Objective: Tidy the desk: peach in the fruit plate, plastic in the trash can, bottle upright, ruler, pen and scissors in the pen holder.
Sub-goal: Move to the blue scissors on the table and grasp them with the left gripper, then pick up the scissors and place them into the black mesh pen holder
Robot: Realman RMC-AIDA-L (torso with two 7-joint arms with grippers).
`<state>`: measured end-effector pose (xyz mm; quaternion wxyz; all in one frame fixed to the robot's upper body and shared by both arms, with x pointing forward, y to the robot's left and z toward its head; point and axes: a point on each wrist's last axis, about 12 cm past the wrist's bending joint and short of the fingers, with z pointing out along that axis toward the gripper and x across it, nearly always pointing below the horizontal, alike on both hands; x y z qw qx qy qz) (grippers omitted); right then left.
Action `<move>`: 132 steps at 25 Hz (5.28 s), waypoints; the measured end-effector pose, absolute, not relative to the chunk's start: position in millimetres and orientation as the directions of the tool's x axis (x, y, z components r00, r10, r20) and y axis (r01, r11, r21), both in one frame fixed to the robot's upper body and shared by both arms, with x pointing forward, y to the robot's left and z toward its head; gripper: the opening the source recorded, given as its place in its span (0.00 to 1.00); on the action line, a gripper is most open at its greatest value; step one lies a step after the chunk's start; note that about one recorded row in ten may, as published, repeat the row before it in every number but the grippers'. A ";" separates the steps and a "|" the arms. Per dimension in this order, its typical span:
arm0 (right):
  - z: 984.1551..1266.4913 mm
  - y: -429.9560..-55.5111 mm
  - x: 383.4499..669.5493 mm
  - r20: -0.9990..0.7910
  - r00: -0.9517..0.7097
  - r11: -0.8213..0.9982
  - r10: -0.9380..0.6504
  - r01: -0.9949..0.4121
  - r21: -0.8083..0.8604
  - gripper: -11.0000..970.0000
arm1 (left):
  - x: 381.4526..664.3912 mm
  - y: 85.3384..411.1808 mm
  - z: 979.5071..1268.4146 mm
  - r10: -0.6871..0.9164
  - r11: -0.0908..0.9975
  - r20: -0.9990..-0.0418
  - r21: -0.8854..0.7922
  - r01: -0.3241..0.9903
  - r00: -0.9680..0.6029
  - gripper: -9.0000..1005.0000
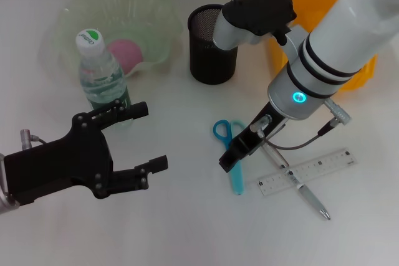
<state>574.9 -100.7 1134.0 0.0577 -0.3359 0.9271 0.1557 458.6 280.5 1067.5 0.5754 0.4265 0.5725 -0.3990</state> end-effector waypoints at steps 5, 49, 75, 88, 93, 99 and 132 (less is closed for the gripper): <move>1131.8 -100.2 575.4 -0.213 -0.771 0.728 -0.600 -0.637 0.254 0.61 | 458.3 280.2 1067.1 0.029 0.318 -0.999 0.037 0.947 0.029 0.86; 1121.1 -88.7 578.0 -0.188 -0.748 0.716 -0.637 -0.664 0.215 0.50 | 456.9 281.1 1065.4 0.030 0.322 -0.999 0.032 0.946 0.024 0.86; 1118.0 -82.9 575.2 -0.177 -0.713 0.691 -0.678 -0.701 0.177 0.26 | 457.0 281.0 1065.5 0.030 0.322 -0.999 0.032 0.946 0.024 0.86; 1121.1 -74.9 567.4 -0.197 -0.659 0.643 -0.726 -0.752 0.143 0.21 | 457.0 281.0 1065.5 0.030 0.322 -0.999 0.032 0.946 0.024 0.86; 1142.1 -81.1 565.5 -0.314 -0.648 0.640 -0.694 -0.755 0.142 0.21 | 456.9 281.0 1065.6 0.029 0.321 -0.999 0.032 0.946 0.024 0.86; 1210.4 -125.9 570.0 -0.678 -0.554 0.711 -0.483 -0.700 0.065 0.21 | 456.1 281.3 1065.7 0.028 0.320 -0.999 0.037 0.947 0.029 0.86; 1117.6 -152.0 618.7 -0.953 -0.259 0.749 -0.157 -0.660 0.056 0.25 | 458.1 279.7 1066.2 0.030 0.318 -0.999 0.046 0.947 0.039 0.86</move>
